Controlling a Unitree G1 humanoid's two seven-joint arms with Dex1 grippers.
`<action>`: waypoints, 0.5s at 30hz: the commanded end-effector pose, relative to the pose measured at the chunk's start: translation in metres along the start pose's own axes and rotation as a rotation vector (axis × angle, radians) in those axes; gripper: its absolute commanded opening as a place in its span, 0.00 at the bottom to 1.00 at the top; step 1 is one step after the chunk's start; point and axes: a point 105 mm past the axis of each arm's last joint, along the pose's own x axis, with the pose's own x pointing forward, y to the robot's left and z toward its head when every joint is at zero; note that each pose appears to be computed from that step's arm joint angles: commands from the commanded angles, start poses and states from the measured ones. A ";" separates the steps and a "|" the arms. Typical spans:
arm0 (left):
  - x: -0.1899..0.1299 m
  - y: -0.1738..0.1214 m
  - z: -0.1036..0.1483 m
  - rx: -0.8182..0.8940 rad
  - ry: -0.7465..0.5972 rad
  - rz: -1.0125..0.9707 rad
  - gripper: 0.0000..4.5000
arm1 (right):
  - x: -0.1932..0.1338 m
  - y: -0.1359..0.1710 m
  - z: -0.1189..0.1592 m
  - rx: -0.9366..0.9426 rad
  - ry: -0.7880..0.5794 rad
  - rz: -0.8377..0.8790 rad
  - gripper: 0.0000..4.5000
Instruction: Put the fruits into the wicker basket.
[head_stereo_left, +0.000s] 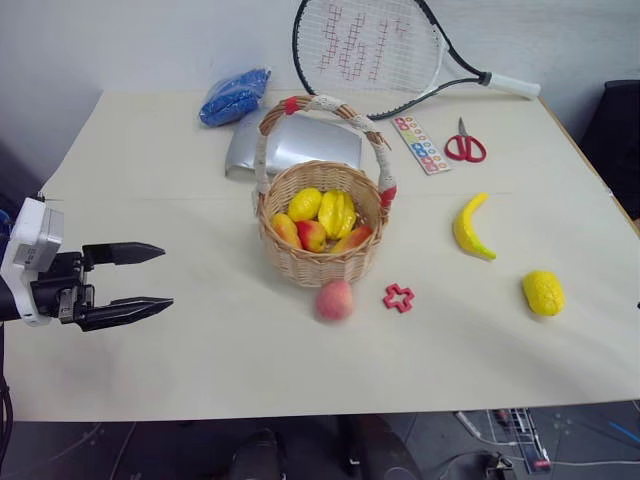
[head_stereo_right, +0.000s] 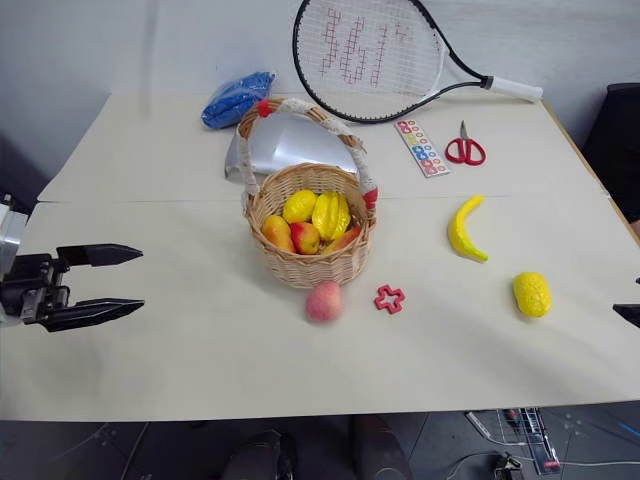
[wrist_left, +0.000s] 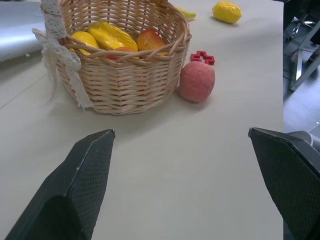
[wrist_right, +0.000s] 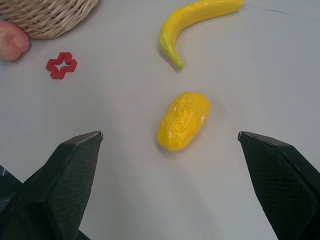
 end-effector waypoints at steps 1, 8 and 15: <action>-0.003 -0.001 0.003 0.018 0.016 -0.010 1.00 | -0.007 0.001 0.011 -0.048 -0.016 0.000 1.00; -0.001 0.006 0.000 0.035 0.028 0.029 1.00 | -0.010 0.000 0.001 -0.043 0.017 -0.028 1.00; 0.002 0.010 0.000 0.041 0.028 0.031 1.00 | -0.007 -0.002 -0.004 -0.045 0.035 -0.038 1.00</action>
